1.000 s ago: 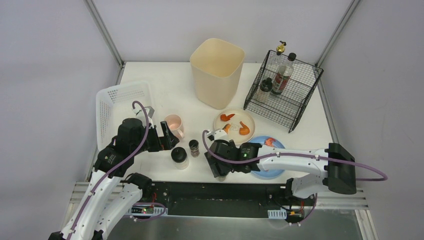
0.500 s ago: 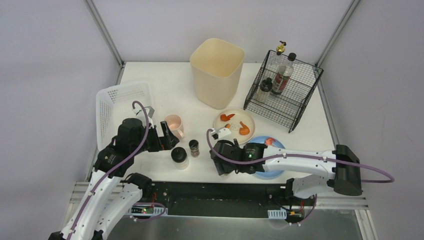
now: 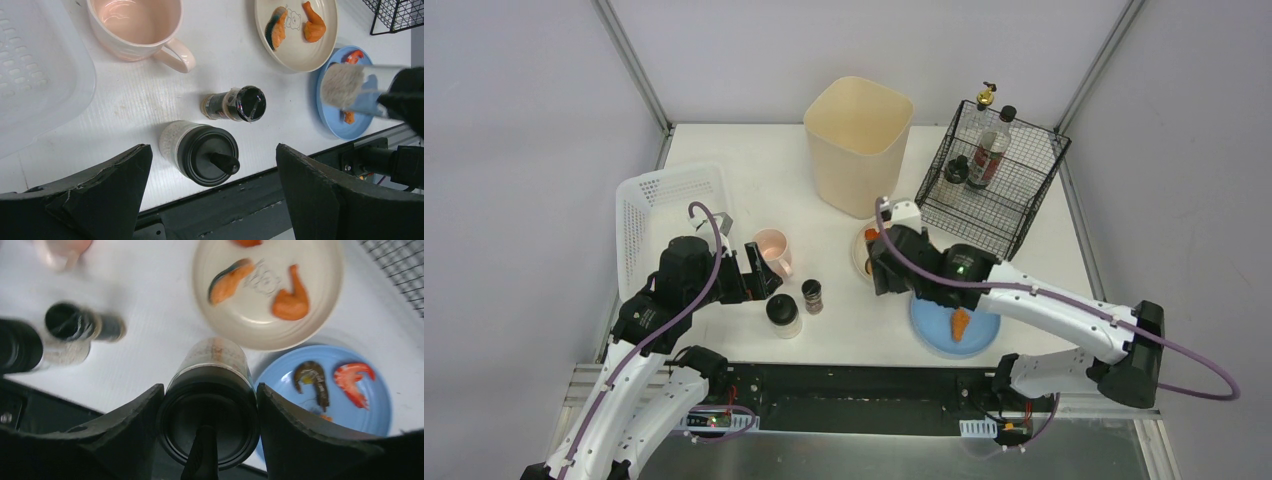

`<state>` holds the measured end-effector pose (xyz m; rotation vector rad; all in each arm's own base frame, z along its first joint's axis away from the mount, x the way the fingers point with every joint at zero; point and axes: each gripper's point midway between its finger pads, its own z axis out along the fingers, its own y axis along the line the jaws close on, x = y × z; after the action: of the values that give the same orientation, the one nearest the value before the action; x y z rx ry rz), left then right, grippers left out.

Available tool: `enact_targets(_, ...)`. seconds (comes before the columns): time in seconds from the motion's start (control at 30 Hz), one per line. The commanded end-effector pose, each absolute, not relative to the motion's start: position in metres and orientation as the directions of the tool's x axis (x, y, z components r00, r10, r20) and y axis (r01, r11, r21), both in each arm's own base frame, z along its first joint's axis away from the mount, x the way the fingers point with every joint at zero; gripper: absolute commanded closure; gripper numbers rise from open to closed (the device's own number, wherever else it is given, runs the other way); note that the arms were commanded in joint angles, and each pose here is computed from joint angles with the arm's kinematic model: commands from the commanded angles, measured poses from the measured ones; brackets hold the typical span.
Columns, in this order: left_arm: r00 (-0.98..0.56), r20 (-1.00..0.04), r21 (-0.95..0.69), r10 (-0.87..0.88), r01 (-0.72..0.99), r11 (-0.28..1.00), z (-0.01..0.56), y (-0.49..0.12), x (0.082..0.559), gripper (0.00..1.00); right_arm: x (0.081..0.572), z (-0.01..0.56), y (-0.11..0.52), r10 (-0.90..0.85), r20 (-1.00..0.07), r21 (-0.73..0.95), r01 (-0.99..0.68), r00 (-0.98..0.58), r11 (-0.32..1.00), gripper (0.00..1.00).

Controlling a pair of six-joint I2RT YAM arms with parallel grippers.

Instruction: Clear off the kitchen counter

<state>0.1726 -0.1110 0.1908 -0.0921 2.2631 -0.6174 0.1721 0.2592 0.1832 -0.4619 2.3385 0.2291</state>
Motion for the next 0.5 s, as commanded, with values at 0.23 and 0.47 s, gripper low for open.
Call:
enact_targets(0.23,-0.697,-0.667,-0.464,-0.263,0.112,0.879,0.192,-0.110,0.175,0.00,0.284,0.281,0.180,0.006,-0.831,0.081,-0.111,-0.556,0.991,0.78)
enact_targets(0.47,-0.693,-0.670,-0.465,-0.266,0.111,0.878,0.193,-0.110,0.175,0.00,0.331,0.309,0.134,0.136,-0.864,0.122,0.061,-0.484,0.991,0.79)
